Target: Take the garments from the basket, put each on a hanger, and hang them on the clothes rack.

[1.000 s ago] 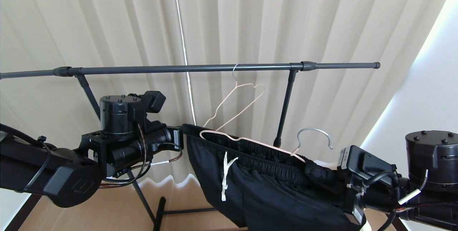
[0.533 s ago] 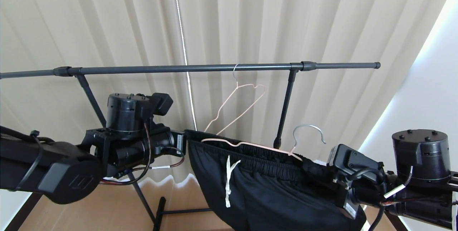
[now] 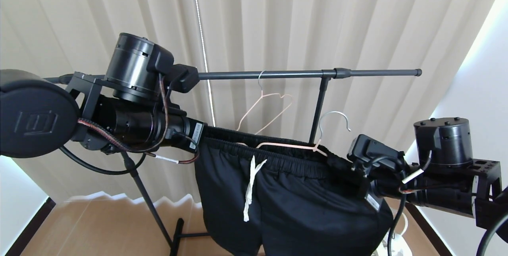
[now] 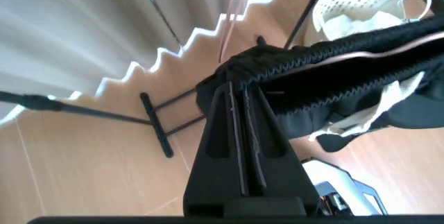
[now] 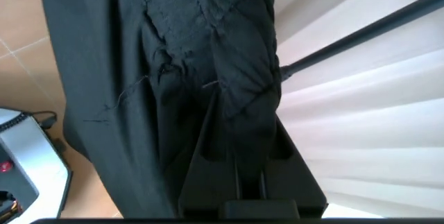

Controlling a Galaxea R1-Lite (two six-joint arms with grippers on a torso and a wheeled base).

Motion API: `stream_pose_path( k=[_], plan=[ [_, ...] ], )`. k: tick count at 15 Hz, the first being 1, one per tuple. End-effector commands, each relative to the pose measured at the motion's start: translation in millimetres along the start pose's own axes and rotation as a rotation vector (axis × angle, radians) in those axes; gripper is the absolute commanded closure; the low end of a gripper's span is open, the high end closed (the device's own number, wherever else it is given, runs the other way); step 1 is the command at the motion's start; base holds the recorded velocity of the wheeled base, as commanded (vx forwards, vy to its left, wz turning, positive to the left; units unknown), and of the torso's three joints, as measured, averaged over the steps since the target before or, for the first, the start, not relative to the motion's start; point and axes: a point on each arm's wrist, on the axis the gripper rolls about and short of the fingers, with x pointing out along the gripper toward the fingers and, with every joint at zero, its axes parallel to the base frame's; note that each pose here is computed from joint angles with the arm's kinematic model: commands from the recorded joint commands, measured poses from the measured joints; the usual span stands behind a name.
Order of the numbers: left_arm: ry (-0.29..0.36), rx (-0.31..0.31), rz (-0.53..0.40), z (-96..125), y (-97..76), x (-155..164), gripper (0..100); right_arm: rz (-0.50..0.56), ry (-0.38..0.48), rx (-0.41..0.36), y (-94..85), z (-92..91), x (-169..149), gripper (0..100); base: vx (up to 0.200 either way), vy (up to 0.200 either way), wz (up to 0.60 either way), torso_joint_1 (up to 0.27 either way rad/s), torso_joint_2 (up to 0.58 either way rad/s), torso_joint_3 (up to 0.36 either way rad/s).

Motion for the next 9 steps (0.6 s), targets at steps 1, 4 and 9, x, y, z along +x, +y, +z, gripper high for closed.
stream_pose_path(
  k=[1, 4, 9],
  plan=[
    [-0.030, 0.016, -0.029, 10.1, -9.1, -10.7, 100, -0.017, 0.018, 0.001, -4.5, 2.3, 13.6, 100, 0.000, 0.000, 0.00, 0.000, 0.00, 0.000],
    [-0.037, 0.044, -0.078, 26.8, -23.9, -29.0, 100, -0.028, 0.069, -0.005, 0.3, -0.4, 28.2, 100, 0.000, 0.000, 0.00, 0.000, 0.00, 0.000],
    [-0.021, 0.098, -0.196, 24.3, -67.2, -36.1, 100, -0.041, 0.013, 0.080, 2.3, 16.4, 33.9, 100, 0.000, 0.000, 0.00, 0.000, 0.00, 0.000]
  ],
)
